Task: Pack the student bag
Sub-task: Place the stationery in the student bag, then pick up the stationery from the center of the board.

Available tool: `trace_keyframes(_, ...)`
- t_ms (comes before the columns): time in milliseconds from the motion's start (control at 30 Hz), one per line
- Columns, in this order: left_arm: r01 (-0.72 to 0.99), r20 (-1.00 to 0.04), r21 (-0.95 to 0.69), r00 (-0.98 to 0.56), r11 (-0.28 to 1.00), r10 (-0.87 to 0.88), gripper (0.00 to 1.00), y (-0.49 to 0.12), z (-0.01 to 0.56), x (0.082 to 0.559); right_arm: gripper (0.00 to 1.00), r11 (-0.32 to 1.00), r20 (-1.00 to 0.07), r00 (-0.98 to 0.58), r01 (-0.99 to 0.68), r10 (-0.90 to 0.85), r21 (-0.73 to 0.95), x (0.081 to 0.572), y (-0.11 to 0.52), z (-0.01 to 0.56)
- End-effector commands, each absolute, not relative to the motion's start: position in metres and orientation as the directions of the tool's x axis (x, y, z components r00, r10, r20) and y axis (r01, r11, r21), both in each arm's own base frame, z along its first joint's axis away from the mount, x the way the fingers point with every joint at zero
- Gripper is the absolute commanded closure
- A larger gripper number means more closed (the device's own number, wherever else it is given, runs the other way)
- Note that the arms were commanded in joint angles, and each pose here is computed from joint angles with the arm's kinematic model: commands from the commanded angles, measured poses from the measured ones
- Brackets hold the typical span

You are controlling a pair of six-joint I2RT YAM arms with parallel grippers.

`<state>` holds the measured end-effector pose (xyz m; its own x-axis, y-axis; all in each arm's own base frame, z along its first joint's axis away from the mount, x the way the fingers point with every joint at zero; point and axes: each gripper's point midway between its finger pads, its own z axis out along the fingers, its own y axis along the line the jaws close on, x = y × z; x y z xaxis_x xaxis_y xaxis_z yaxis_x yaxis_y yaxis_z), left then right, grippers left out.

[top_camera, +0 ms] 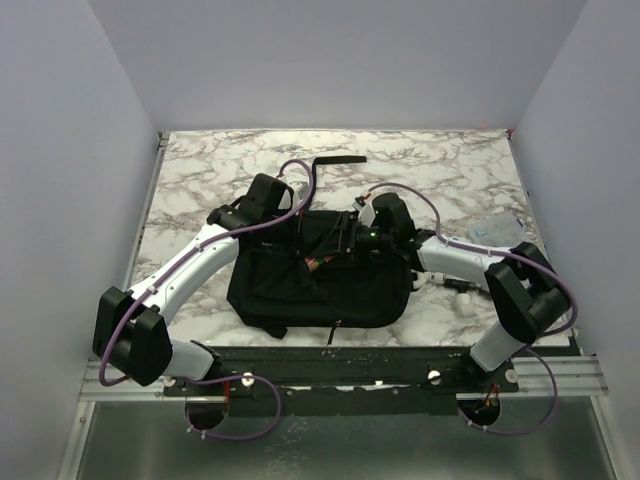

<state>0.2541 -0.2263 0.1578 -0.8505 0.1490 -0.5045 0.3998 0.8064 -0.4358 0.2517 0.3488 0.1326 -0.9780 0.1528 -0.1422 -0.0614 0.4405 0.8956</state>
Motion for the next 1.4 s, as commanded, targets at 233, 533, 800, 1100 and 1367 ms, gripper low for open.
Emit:
trace_keyframes(233,0.444,-0.579,-0.445,-0.805,0.778,0.128,1.0,-0.234,0.175,0.265,0.36,0.489,-0.204,-0.954,-0.074,0.219,0.869,0.263,0.327,0.13)
trace_keyframes(533,0.473,-0.587,-0.465,-0.797,0.748,0.139,1.0,-0.242,0.179,0.26,0.9,0.49,-0.258,-0.948,-0.137,0.188,0.861,0.282,0.393,0.125)
trace_keyframes(800,0.468,-0.584,-0.458,-0.799,0.756,0.141,1.0,-0.24,0.177,0.261,0.84,0.611,-0.32,-0.915,-0.111,0.245,0.784,0.293,0.347,0.124)
trace_keyframes(1100,0.441,-0.547,-0.452,-0.823,0.776,0.15,1.0,-0.239,0.169,0.261,0.52,0.907,-0.573,-0.791,-0.059,0.213,0.418,0.279,0.219,0.151)
trace_keyframes(1367,0.433,-0.537,-0.443,-0.829,0.785,0.155,1.0,-0.235,0.17,0.259,0.36,0.927,-0.619,-0.691,0.261,0.374,0.269,0.285,0.096,0.162)
